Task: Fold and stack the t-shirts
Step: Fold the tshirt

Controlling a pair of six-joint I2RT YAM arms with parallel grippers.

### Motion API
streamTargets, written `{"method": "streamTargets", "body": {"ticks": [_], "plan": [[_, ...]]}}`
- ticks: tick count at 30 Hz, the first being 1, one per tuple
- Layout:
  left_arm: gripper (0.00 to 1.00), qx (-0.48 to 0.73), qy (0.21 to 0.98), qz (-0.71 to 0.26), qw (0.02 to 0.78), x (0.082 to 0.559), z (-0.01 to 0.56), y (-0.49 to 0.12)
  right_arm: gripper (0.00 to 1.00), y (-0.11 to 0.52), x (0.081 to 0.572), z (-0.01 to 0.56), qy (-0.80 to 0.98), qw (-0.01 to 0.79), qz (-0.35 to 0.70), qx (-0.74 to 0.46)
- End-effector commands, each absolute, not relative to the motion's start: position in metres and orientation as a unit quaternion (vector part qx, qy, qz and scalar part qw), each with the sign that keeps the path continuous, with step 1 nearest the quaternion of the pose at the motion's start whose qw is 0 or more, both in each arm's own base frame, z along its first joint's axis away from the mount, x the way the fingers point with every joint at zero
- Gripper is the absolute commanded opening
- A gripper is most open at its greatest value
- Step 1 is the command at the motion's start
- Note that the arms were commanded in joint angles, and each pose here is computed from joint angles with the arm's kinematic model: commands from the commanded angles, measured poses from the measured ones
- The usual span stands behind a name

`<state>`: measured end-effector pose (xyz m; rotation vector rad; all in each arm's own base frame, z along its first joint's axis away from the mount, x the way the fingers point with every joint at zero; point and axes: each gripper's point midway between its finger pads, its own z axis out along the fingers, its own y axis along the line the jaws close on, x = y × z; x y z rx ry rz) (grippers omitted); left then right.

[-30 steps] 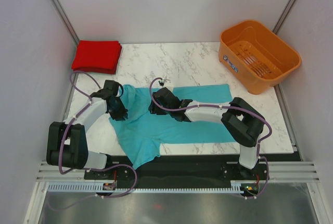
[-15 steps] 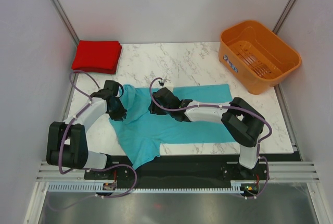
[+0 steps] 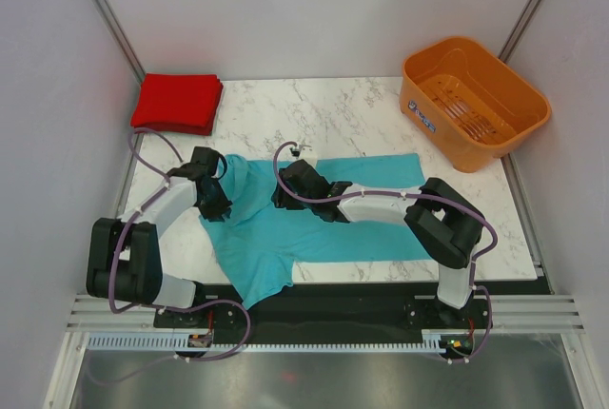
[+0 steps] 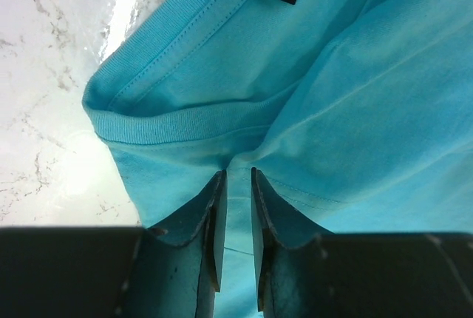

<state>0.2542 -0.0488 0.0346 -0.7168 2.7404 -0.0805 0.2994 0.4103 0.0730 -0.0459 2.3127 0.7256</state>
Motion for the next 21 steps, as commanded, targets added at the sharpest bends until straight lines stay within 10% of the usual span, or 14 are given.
{"method": "streamTargets", "body": {"ticks": [1, 21], "plan": [[0.27, -0.262, 0.953, -0.007, 0.152, 0.253, 0.029, -0.043, 0.50, 0.414, 0.304, 0.079, 0.887, 0.362, 0.286, -0.016], [0.16, -0.265, 0.953, -0.023, 0.147, 0.256, 0.021, -0.050, 0.50, 0.412, 0.305, 0.077, 0.888, 0.366, 0.279, -0.019]]}}
